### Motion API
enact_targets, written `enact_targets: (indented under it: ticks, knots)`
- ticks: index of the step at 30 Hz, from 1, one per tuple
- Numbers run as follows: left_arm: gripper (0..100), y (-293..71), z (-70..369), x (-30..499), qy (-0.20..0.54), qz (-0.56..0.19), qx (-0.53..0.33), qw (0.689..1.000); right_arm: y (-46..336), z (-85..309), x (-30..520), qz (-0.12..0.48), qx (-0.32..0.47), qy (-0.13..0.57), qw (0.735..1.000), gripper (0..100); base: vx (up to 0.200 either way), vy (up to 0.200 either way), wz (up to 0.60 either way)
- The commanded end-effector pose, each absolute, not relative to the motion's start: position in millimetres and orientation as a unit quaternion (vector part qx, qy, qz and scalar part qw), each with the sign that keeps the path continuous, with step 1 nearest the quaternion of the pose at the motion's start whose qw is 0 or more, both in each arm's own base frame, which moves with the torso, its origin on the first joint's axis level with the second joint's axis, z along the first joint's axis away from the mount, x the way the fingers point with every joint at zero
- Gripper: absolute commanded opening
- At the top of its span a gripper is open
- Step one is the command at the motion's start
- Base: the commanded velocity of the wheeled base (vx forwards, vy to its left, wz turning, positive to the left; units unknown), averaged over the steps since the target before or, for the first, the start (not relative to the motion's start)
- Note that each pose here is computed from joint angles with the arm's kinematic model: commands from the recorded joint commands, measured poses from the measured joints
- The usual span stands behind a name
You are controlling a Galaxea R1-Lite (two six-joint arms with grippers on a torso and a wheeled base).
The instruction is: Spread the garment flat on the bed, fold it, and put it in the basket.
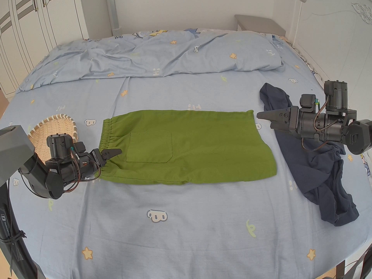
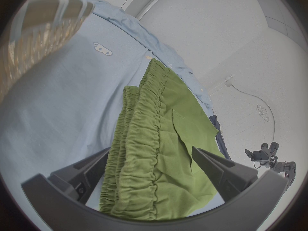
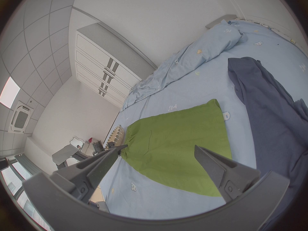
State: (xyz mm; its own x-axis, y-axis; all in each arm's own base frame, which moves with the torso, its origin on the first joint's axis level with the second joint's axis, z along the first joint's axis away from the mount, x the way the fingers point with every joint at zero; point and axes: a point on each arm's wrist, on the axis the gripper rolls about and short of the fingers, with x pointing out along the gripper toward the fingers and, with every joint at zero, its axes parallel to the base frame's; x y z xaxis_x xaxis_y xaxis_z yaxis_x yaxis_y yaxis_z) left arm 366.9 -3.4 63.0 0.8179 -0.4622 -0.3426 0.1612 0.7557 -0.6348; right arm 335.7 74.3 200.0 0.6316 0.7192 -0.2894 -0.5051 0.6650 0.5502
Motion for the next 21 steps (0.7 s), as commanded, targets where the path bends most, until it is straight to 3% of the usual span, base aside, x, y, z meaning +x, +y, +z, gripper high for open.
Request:
enact_targets:
  ticks: [1,6,7,21]
  knots:
    - [100,-3,61,370,0.250,-0.172,-0.307,0.902,74,199,336,0.348,0.214,0.251,0.877,100,0.000,0.000,0.00]
    - [100,0,63,376,0.245,-0.169,-0.322,0.899,74,200,336,0.348,0.214,0.250,0.878,100,0.000,0.000,0.00]
    - [0,1,64,377,0.243,-0.167,-0.325,0.899,74,200,336,0.348,0.214,0.249,0.878,100,0.000,0.000,0.00]
    - [0,12,86,372,0.218,-0.163,-0.333,0.903,70,188,348,0.332,0.225,0.267,0.876,100,0.000,0.000,0.00]
